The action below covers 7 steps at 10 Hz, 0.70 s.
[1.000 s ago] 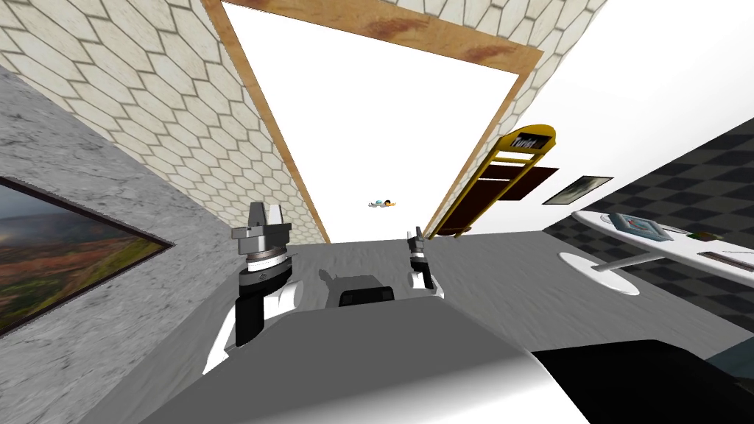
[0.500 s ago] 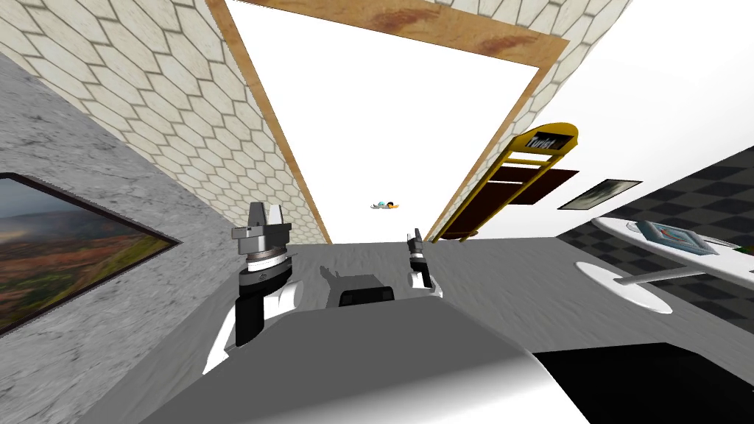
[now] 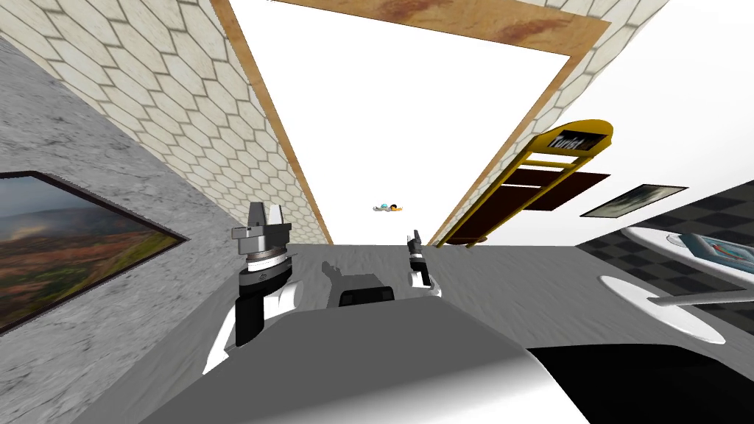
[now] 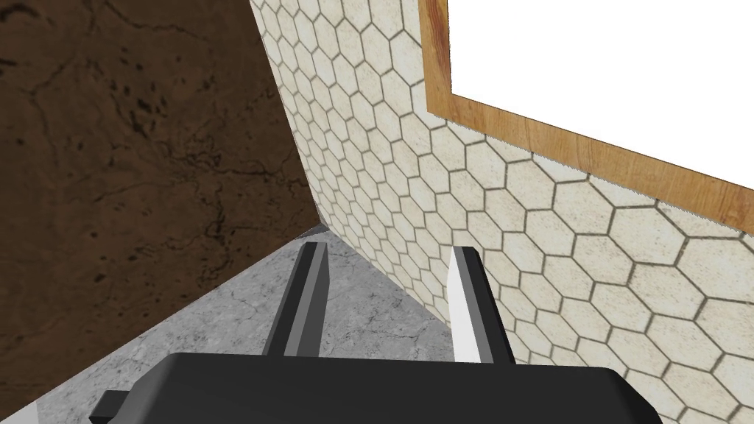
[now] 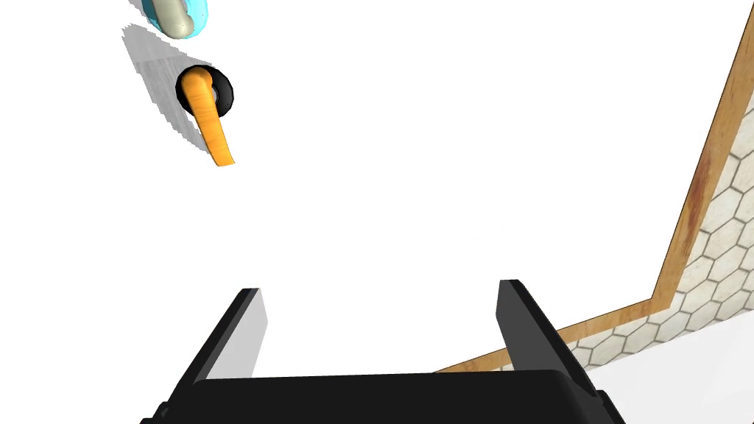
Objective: Pull the door open
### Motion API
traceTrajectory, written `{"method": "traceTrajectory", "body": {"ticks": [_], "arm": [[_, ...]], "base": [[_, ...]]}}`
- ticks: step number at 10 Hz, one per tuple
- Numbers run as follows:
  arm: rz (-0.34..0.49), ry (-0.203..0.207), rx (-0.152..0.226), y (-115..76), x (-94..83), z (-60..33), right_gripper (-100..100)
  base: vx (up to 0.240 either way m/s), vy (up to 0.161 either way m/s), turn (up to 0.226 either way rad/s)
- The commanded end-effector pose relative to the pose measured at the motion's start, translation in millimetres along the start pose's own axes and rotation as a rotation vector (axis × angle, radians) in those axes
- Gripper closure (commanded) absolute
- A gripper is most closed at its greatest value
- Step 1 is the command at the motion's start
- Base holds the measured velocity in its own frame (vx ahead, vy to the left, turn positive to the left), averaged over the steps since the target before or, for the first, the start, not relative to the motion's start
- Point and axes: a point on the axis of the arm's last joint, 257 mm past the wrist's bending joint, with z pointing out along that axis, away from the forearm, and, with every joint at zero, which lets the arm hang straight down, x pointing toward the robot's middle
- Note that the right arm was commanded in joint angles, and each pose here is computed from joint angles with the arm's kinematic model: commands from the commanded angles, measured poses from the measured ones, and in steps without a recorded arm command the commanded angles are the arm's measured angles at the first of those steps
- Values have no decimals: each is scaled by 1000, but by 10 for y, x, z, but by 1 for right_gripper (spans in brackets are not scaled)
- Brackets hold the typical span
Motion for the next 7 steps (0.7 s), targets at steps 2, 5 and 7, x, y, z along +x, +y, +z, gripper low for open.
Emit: {"method": "traceTrajectory", "body": {"ticks": [2, 5, 7], "arm": [[-13, -13, 32, -162, -82, -3, -100], [-25, -27, 65, -321, -163, -5, -100], [-30, -33, 78, -382, -194, -13, -100]], "base": [[107, -27, 75], [85, -30, 87], [59, -24, 30]]}}
